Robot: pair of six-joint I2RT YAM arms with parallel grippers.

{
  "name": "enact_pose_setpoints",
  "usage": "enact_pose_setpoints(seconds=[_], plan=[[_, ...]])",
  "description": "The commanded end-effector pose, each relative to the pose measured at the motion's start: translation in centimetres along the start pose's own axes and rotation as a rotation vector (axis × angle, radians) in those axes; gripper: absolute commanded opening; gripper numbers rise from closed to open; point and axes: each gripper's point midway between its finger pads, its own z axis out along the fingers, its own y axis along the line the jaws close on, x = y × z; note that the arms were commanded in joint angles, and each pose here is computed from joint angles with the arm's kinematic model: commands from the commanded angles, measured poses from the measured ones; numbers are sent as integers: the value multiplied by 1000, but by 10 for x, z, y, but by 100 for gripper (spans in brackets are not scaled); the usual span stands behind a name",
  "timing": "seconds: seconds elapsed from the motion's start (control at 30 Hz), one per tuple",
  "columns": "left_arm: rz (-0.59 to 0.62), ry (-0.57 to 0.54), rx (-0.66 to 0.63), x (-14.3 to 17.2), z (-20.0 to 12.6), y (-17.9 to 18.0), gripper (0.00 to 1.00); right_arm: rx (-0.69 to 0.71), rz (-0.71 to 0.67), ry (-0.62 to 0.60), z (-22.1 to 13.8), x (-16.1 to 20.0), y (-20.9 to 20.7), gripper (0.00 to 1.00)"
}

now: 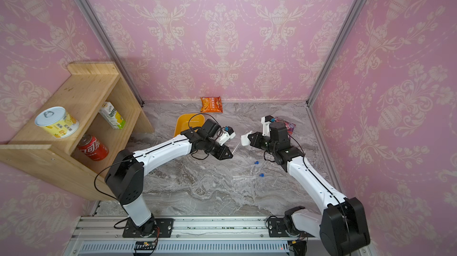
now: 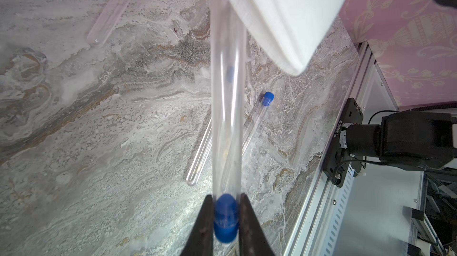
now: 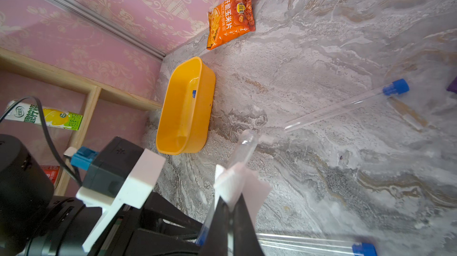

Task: Wipe the exteriors of test tubes
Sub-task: Wipe the dirt from the test tube.

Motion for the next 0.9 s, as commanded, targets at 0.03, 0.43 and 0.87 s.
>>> enact_pose_setpoints(seconds=[0.03, 0.43, 0.87], plan=[[-11, 12, -26, 1, 1, 1, 17, 11, -36, 46, 4, 23, 11, 0], [0, 12, -23, -1, 0, 0, 17, 64, -78, 94, 6, 55, 10, 0], [-3, 9, -1, 1, -1, -4, 17, 106, -121, 2, 8, -18, -7, 0]])
